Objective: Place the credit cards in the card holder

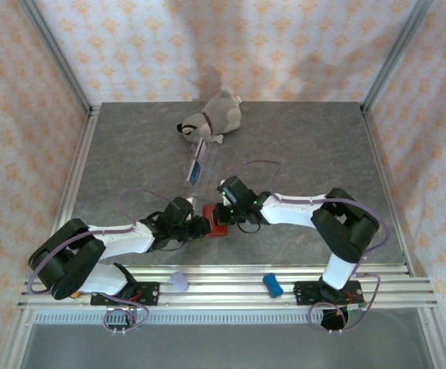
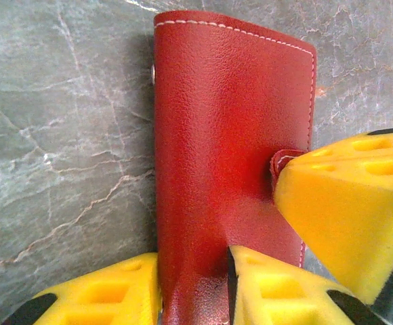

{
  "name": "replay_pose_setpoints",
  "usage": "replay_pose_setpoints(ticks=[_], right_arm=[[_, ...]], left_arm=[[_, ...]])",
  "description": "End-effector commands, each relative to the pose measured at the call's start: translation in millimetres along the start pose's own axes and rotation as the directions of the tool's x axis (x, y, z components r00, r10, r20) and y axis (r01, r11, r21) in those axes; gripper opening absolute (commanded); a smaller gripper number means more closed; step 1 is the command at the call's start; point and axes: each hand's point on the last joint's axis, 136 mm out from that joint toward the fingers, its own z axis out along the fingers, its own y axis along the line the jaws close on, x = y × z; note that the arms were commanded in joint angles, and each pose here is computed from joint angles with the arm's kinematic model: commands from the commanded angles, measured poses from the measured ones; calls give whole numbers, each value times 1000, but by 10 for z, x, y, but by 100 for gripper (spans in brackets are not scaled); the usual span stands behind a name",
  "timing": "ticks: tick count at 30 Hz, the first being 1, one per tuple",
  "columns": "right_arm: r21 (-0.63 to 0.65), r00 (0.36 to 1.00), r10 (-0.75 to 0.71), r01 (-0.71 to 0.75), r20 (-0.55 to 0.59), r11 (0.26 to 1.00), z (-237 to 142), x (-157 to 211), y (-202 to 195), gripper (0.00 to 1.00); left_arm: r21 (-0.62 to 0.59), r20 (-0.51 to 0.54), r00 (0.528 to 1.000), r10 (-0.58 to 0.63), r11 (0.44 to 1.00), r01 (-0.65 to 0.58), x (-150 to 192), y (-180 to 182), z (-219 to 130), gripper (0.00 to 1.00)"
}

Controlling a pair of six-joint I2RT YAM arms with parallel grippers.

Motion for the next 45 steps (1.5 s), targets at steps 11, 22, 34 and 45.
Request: replay_pose_setpoints(ticks=[11, 22, 34, 45], right_arm=[[-42, 999, 44, -45, -14, 998, -142, -91, 72, 10], [-18, 999, 22, -22, 32, 1000, -333, -178, 79, 33], [91, 999, 20, -22, 33, 996, -295, -155, -147, 36], [40, 999, 38, -38, -6, 998, -134, -87, -110, 31]], left_arm=[[-5, 1, 1000, -3, 1000, 3, 49, 29, 32, 29], [-3, 39, 999, 12, 1000, -12, -38, -43, -89, 30], [-57, 53, 998, 38, 998, -35, -81, 29, -93, 29], [-43, 26, 999, 39, 998, -37, -61, 6, 23, 29]])
